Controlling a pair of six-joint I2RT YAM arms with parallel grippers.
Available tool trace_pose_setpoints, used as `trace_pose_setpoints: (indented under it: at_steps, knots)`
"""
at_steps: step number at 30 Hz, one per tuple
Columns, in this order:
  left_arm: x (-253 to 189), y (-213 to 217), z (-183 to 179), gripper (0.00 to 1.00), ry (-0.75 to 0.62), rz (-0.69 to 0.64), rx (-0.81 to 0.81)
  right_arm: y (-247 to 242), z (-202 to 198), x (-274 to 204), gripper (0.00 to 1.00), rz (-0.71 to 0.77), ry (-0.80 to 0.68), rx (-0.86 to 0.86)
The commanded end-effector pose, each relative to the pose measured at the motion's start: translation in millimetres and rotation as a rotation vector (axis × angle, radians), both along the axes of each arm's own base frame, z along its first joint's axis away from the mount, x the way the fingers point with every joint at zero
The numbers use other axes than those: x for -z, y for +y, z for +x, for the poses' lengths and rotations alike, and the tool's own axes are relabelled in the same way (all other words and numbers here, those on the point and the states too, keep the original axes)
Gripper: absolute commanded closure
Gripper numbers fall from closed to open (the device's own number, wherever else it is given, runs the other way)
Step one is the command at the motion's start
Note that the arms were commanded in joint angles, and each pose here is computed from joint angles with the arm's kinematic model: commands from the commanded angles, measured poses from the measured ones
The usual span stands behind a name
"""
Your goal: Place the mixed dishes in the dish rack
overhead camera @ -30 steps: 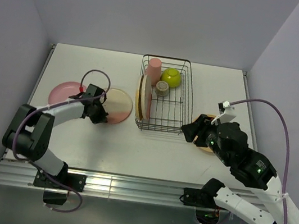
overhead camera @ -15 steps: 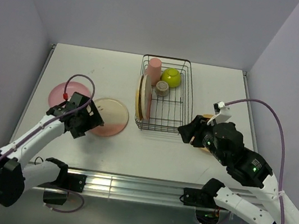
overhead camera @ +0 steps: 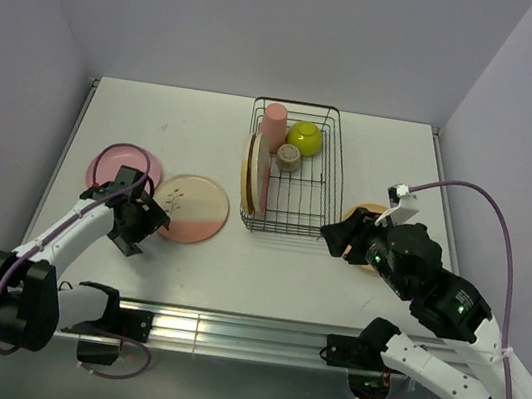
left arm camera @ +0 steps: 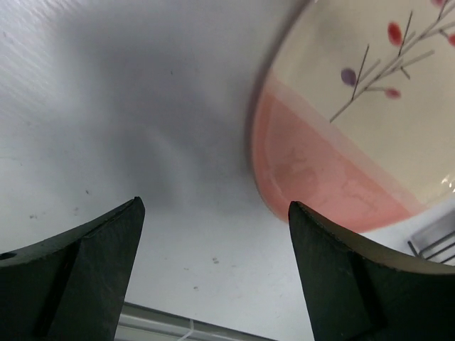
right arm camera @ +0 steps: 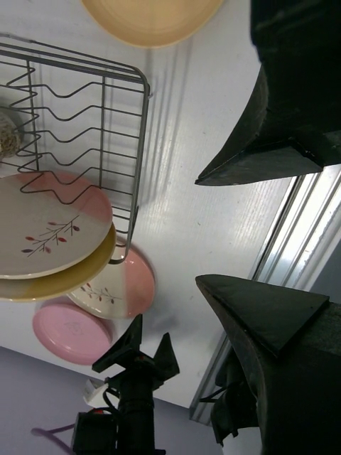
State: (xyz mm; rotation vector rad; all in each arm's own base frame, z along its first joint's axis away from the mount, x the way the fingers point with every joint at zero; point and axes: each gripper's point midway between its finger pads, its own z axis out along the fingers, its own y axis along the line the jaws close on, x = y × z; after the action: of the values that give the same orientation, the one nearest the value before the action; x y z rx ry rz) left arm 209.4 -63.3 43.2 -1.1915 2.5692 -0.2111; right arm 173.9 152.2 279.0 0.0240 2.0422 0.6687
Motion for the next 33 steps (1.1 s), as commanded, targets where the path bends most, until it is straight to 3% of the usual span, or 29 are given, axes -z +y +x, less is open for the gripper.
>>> trace_pose_setpoints:
  at_steps: [1,15,20,23,25,26,27,29,33]
  knots:
    - [0,1,22,0.13,-0.048,-0.047,-0.042,-5,-1,-7,0.40,0.011,-0.029,0.010]
    - [16,21,55,0.27,-0.010,0.063,-0.051,-7,-1,-15,0.41,-0.008,-0.048,0.008]
    - [27,30,55,0.53,0.029,0.125,-0.016,1,2,-18,0.41,-0.015,-0.057,-0.014]
    - [33,39,49,0.56,0.062,0.180,-0.007,8,3,-19,0.42,-0.071,-0.082,-0.029]
    - [35,43,46,0.65,0.065,0.201,-0.003,14,2,-25,0.42,-0.106,-0.104,-0.039]
    - [35,43,46,0.72,0.061,0.199,0.000,21,2,-19,0.42,-0.161,-0.102,-0.052]
    - [34,42,47,0.86,0.053,0.195,0.004,31,-4,-21,0.42,-0.194,-0.128,-0.080]
    - [31,40,48,1.00,0.049,0.182,0.013,52,-7,-20,0.42,-0.264,-0.152,-0.130]
    - [11,36,53,1.00,0.007,0.166,0.049,102,-22,-18,0.40,-0.351,-0.240,-0.275]
